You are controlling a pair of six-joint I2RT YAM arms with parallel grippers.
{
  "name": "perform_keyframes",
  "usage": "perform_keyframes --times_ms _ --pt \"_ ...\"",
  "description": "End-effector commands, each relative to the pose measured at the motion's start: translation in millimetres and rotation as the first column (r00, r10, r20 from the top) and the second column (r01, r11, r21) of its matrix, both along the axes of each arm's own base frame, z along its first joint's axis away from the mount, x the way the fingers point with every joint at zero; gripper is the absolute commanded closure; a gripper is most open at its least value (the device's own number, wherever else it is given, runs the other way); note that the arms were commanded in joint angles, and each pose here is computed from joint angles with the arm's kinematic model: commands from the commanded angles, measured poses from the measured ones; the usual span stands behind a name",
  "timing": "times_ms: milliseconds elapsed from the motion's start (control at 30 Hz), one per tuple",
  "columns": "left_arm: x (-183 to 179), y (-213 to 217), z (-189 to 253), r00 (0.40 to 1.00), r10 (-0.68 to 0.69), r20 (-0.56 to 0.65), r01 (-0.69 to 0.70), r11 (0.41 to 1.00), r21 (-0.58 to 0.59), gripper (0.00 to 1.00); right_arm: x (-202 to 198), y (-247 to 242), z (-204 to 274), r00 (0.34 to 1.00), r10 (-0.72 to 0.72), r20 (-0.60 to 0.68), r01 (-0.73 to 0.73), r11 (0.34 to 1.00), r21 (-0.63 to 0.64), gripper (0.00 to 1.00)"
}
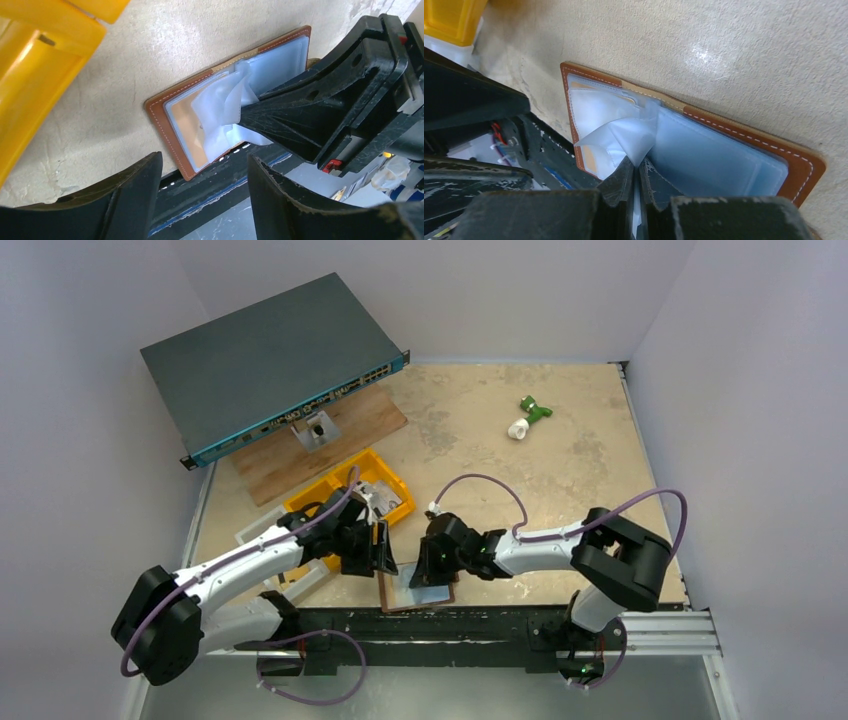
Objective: Take the credit cards out of the card holder
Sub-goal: Remove the credit card from the card holder.
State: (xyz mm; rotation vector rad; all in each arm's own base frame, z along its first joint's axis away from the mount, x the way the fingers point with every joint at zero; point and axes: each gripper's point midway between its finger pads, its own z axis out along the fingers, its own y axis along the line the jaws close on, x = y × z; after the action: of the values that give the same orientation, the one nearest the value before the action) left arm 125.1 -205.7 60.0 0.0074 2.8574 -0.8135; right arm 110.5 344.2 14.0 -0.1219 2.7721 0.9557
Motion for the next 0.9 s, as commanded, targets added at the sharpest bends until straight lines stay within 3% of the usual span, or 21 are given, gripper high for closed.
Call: perform_keyframes --times_ms 0,433,567,700,867 --pt "0.9 -16.0 0.9 1.0 -0.03 0.004 0.03 0.997 -0.068 0.38 -12.7 -13.1 -21.2 0.997 -0.004 -0.078 0.004 1.0 -0.004 0.97" --pt "1.8 -29.8 -17.0 0.998 -0.065 -0.014 0.064 0.994 -0.093 0.46 -15.9 -17.3 -29.5 0.994 -0.012 -0.111 0.013 1.0 0.002 0.98" --pt "1.4 -31.1 -23.4 0.997 -0.071 -0.027 0.069 0.994 -0.084 0.61 -15.3 -18.3 -30.2 0.993 -0.016 -0.113 0.017 1.0 0.003 0.98" --pt "1.0 -33.6 -24.5 0.997 -0.079 -0.025 0.076 0.993 -0.093 0.66 -14.6 -17.5 -28.6 0.994 -0.012 -0.107 0.013 1.0 0.006 0.98" --pt "0.4 -37.2 -22.9 0.996 -0.083 -0.025 0.08 0.991 -0.105 0.84 -8.1 -14.4 -20.5 0.997 -0.001 -0.072 0.001 1.0 -0.006 0.96"
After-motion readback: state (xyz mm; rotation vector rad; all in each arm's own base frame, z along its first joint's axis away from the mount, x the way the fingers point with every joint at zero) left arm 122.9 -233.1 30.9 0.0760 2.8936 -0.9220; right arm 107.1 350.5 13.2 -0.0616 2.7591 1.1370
